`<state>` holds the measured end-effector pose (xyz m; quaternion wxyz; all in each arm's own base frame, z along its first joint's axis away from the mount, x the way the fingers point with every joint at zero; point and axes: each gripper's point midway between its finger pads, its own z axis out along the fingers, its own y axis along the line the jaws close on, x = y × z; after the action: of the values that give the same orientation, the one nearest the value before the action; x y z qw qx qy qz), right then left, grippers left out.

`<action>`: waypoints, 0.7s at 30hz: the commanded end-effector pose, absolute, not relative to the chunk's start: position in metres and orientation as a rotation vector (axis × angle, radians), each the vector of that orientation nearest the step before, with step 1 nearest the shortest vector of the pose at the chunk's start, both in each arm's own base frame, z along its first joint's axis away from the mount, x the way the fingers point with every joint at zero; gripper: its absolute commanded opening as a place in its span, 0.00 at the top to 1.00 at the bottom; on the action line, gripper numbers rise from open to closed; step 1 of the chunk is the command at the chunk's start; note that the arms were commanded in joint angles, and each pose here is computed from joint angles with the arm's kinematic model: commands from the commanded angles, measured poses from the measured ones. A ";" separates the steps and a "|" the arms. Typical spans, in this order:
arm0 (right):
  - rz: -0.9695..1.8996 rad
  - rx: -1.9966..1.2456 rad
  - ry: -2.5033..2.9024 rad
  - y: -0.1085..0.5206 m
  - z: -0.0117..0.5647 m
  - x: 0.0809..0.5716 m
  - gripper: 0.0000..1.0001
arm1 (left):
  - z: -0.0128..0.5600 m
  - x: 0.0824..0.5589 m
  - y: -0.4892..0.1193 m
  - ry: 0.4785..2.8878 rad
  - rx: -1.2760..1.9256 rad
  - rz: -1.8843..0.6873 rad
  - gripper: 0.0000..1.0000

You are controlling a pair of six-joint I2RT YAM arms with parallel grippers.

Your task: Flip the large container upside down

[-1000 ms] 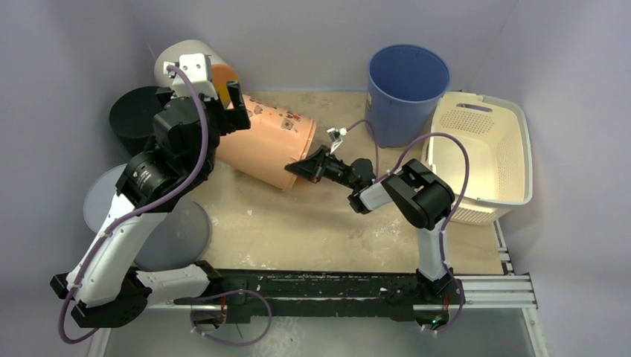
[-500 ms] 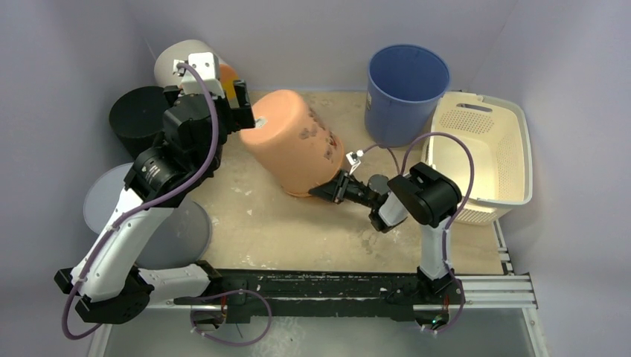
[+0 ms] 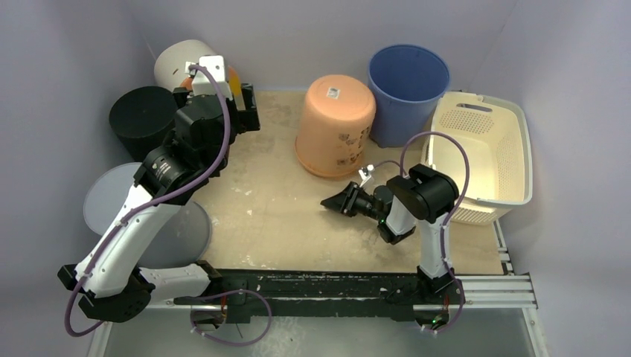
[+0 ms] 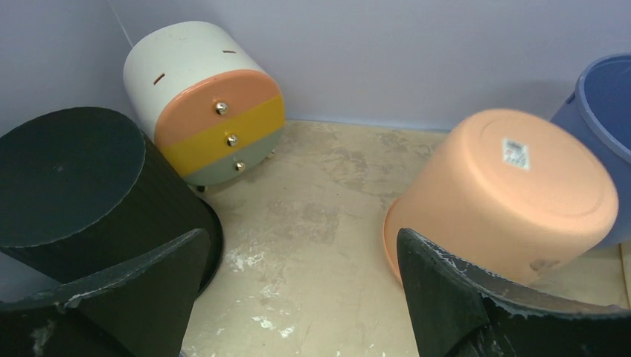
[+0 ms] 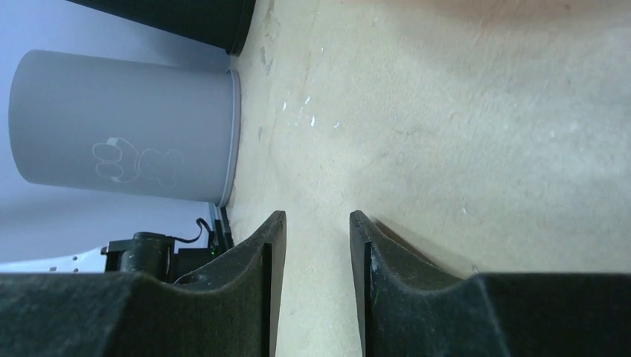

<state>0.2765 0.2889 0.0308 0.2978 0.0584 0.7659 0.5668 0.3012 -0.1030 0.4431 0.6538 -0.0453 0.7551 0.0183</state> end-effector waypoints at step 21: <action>0.887 -0.123 1.885 0.290 0.144 0.322 0.50 | 0.439 0.307 -0.113 1.711 -0.094 0.012 0.07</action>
<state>0.2993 0.3053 0.1557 0.4689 -0.0342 0.7099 0.5244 0.3048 -0.1075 0.4327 0.6454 -0.0361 0.7627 0.0229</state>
